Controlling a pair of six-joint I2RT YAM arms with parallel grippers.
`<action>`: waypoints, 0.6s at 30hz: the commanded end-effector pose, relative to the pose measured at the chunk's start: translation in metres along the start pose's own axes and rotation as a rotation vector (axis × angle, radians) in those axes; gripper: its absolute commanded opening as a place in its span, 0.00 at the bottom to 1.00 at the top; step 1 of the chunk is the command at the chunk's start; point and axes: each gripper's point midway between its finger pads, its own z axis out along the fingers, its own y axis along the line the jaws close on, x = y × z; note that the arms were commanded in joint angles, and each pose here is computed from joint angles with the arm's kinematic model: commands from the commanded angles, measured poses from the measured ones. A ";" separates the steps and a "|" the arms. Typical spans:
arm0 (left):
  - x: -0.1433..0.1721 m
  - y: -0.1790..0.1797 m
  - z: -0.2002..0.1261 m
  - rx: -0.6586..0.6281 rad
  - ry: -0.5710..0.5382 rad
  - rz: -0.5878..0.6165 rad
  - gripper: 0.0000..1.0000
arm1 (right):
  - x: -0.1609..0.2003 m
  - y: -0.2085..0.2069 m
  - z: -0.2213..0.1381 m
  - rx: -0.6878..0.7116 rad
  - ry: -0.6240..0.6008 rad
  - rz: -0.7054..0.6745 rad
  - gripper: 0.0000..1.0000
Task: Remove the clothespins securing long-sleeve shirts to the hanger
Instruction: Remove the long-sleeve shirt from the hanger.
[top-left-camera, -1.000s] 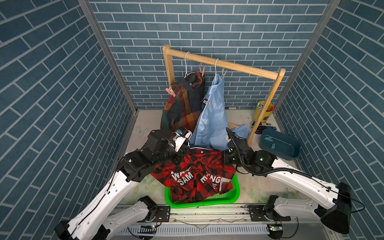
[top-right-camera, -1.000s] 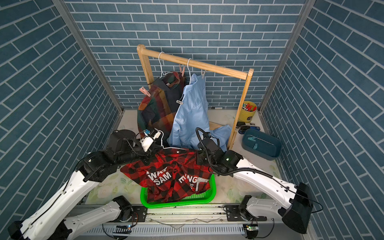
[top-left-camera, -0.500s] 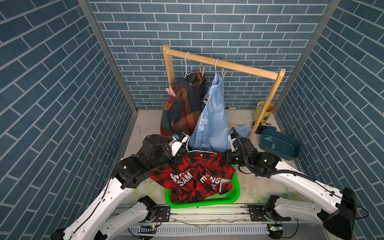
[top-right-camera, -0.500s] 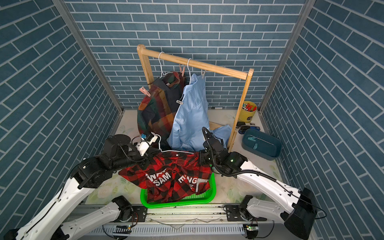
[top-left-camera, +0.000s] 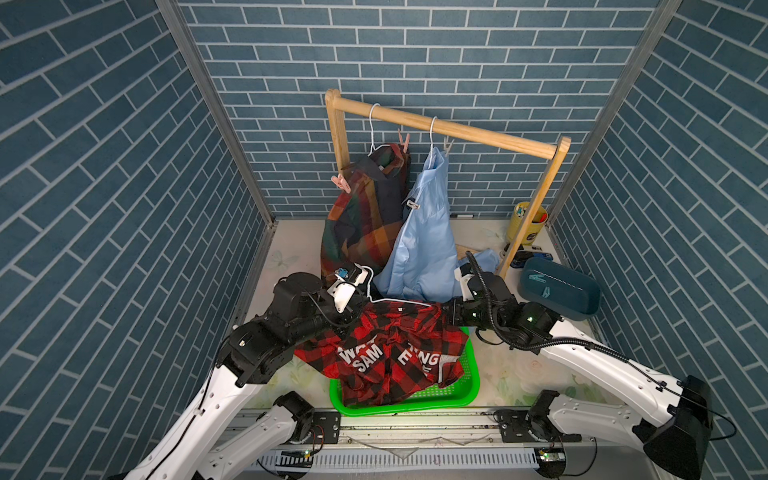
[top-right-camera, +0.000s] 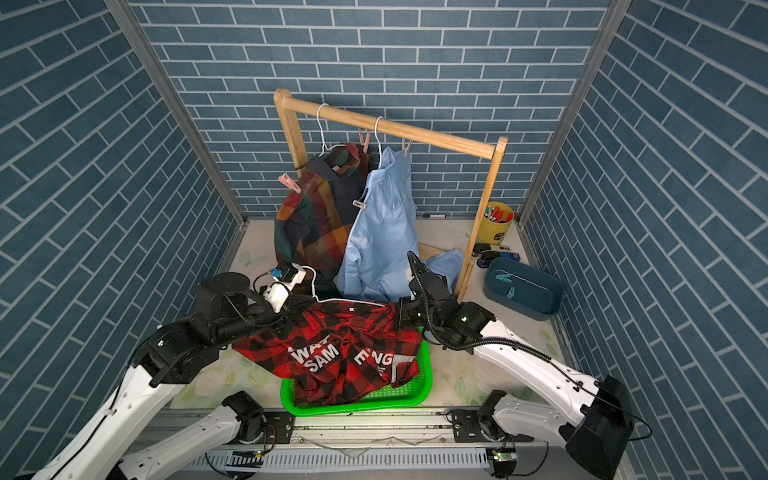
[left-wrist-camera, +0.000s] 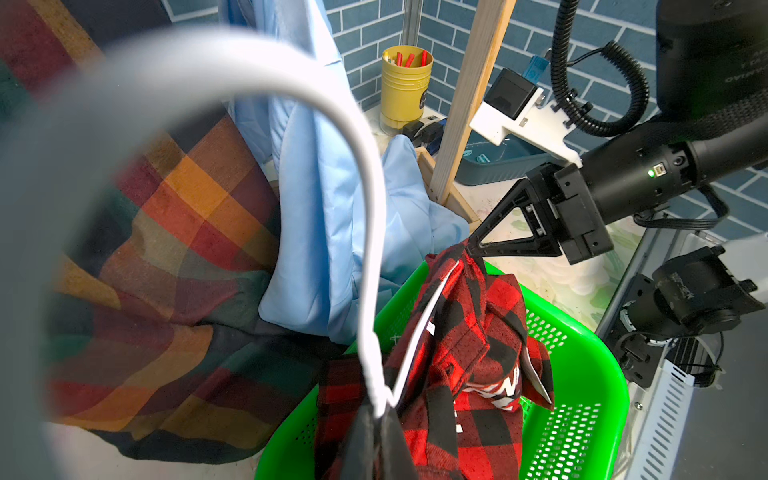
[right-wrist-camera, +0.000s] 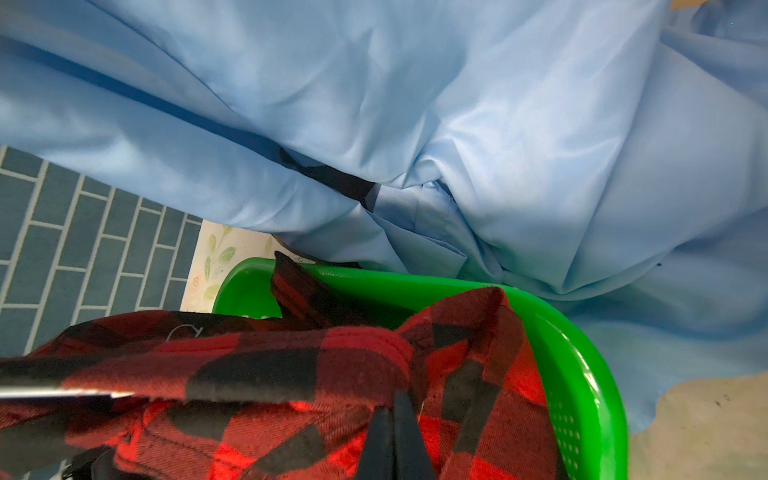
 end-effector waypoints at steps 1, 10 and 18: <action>-0.048 0.027 -0.037 -0.163 -0.220 -0.021 0.00 | 0.044 -0.111 -0.006 0.441 0.113 0.089 0.00; -0.053 0.037 -0.042 -0.202 -0.254 -0.050 0.00 | 0.044 -0.119 -0.007 0.439 0.112 0.111 0.00; -0.052 0.041 -0.044 -0.219 -0.254 -0.058 0.00 | 0.045 -0.129 -0.006 0.442 0.112 0.147 0.00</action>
